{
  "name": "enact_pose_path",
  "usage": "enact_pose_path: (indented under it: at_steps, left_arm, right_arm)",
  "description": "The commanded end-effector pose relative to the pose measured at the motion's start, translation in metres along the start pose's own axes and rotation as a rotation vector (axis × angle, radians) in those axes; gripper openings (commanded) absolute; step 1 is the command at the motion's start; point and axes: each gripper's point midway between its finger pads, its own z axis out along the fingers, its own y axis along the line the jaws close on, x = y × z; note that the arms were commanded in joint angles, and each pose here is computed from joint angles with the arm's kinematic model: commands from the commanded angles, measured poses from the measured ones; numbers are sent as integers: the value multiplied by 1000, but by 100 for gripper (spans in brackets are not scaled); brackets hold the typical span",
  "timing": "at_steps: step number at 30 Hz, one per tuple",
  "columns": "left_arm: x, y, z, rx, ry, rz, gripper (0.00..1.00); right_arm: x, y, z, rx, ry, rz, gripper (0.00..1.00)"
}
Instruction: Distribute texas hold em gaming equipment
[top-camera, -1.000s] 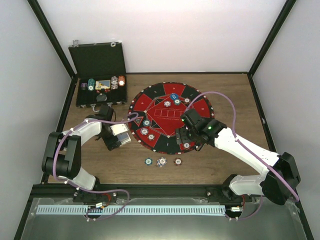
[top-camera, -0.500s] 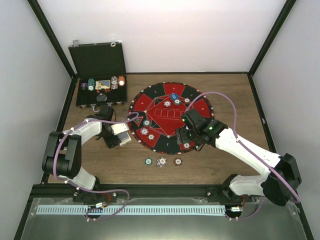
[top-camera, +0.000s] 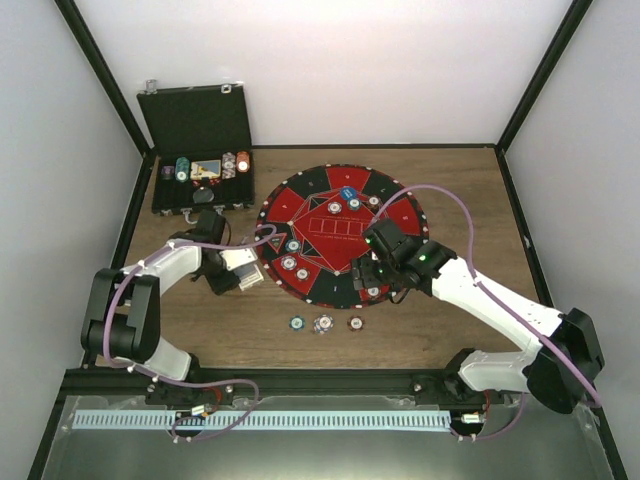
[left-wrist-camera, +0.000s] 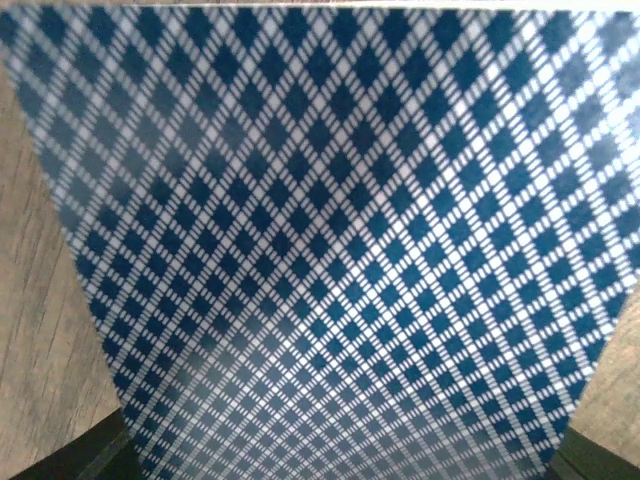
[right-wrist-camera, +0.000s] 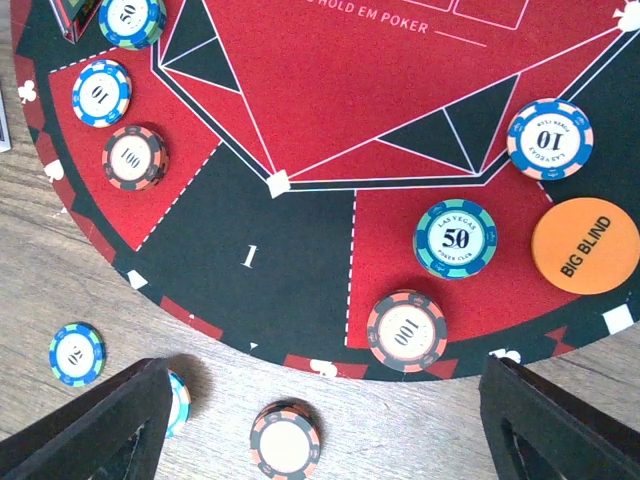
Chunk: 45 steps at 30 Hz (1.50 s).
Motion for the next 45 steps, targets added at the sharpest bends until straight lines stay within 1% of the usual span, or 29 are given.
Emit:
enact_pose_path:
  at_steps: [1, 3, 6, 10, 14, 18, 20, 25, 30, 39, 45]
  left_arm:
    - [-1, -3, -11, -13, -21, 25, 27]
    - [-1, -2, -16, -23, -24, 27, 25]
    - [-1, -1, -25, -33, -23, 31, 18]
    - [-7, -3, -46, -27, -53, 47, 10]
    - [-25, -13, -79, -3, -149, 64, 6]
    - [-50, -38, -119, 51, -287, 100, 4]
    - [-62, -50, -139, 62, -346, 127, 4]
    - [-77, -76, -162, 68, -390, 201, 4]
    - [-82, -84, -168, 80, -393, 224, 4]
    - [-81, -93, -159, 67, -346, 291, 4]
    - [-82, -93, -155, 42, -335, 319, 4]
  right_arm:
    - [-4, 6, -4, -40, -22, -1, 86]
    - [-6, 10, -5, -56, -24, 0, 86]
    - [-10, 18, -7, -98, -32, 3, 86]
    - [-19, 41, -11, -213, -46, 4, 86]
    - [-27, 86, -19, -454, -34, 6, 86]
    - [-34, 133, -32, -735, 5, 28, 82]
    - [-37, 150, -36, -840, 29, 38, 81]
    - [-44, 175, -44, -1006, 76, 53, 78]
    - [-46, 184, -50, -1088, 96, 66, 76]
    - [-42, 187, -40, -1107, 134, 101, 73]
    - [-42, 195, -31, -1110, 160, 107, 69]
